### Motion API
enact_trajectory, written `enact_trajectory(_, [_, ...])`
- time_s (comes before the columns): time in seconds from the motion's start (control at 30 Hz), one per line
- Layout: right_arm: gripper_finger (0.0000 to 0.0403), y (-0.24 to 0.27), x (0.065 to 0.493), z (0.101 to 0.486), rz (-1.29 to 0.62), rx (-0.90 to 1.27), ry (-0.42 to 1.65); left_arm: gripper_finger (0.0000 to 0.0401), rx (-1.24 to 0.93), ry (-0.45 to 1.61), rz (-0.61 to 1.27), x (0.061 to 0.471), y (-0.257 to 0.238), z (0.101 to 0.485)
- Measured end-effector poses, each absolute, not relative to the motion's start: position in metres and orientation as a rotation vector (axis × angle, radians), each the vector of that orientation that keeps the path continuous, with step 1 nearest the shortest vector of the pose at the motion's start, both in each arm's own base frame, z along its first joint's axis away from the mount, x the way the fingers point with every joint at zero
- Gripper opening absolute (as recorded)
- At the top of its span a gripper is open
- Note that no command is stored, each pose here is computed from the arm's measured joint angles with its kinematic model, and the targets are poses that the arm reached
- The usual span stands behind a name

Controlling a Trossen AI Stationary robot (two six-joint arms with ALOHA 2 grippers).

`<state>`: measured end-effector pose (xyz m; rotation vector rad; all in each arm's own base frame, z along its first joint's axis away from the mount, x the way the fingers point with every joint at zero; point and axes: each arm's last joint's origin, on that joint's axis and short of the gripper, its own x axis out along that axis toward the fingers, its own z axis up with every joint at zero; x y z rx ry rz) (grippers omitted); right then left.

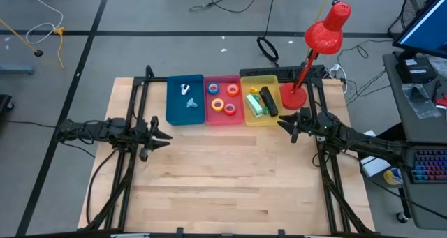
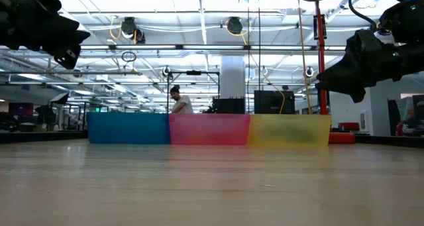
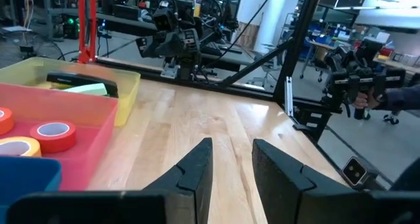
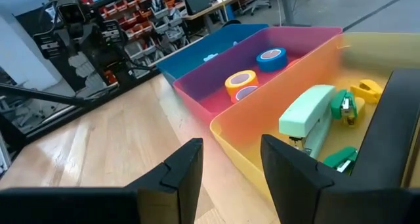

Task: Pick and place Stapler, Stapler remover, tape
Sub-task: Return to Home Position

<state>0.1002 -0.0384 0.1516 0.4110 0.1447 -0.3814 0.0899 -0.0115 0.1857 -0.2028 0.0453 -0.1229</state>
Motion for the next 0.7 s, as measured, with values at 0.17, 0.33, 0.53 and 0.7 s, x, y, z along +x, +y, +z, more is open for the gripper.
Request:
enact_trajectory(0.17, [0.0148,-0.0384,0.1002,0.1515,-0.382,0.423,0.144,0.0108,-0.221,0.046,-0.122,0.0899,-0.0115,0.1858])
enact_trajectory(0.33, [0.0150,-0.0385,0.1004,0.1523,-0.380,0.417,0.136,0.0108,-0.221,0.046,-0.122,0.0899,-0.0115,0.1857])
enact_trajectory(0.53, [0.0147,-0.0388,0.1012,0.1566,-0.371,0.409,0.091,0.0108,-0.221,0.046,-0.122,0.0899,-0.0115,0.1857])
enact_trajectory(0.7, [0.0148,-0.0388,0.1016,0.1594,-0.362,0.403,0.064,0.0108,-0.221,0.046,-0.122,0.0899,-0.0115,0.1857])
